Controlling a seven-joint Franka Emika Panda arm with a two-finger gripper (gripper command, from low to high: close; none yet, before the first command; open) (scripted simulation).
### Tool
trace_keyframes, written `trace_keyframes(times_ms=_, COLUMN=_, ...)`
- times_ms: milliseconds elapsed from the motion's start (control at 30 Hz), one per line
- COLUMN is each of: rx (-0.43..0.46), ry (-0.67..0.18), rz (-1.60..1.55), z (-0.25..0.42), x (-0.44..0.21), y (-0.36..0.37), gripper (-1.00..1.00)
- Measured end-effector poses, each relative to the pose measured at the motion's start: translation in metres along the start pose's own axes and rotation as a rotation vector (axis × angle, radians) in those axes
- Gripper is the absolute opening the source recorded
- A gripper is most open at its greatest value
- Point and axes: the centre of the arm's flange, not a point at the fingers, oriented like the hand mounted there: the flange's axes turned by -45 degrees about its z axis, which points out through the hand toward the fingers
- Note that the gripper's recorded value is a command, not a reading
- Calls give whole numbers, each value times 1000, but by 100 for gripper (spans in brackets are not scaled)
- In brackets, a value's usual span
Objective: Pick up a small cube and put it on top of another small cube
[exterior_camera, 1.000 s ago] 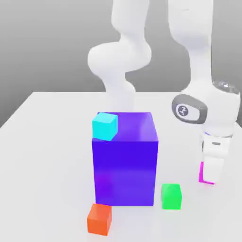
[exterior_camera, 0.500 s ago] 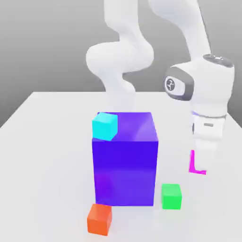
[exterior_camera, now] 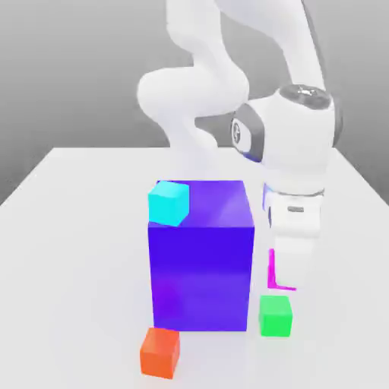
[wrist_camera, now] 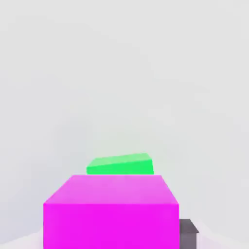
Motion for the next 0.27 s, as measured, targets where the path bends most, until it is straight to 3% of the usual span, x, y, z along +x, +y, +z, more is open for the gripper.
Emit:
trace_keyframes(times_ms=167, rx=0, ry=-5, rz=5, z=32, x=-3, y=-1, gripper=-100)
trace_keyframes(times_ms=200, rx=1, ry=-7, rz=6, z=37, x=-4, y=-2, gripper=100)
trace_keyframes(times_ms=267, rx=1, ry=-7, rz=6, z=37, x=-4, y=-2, gripper=100)
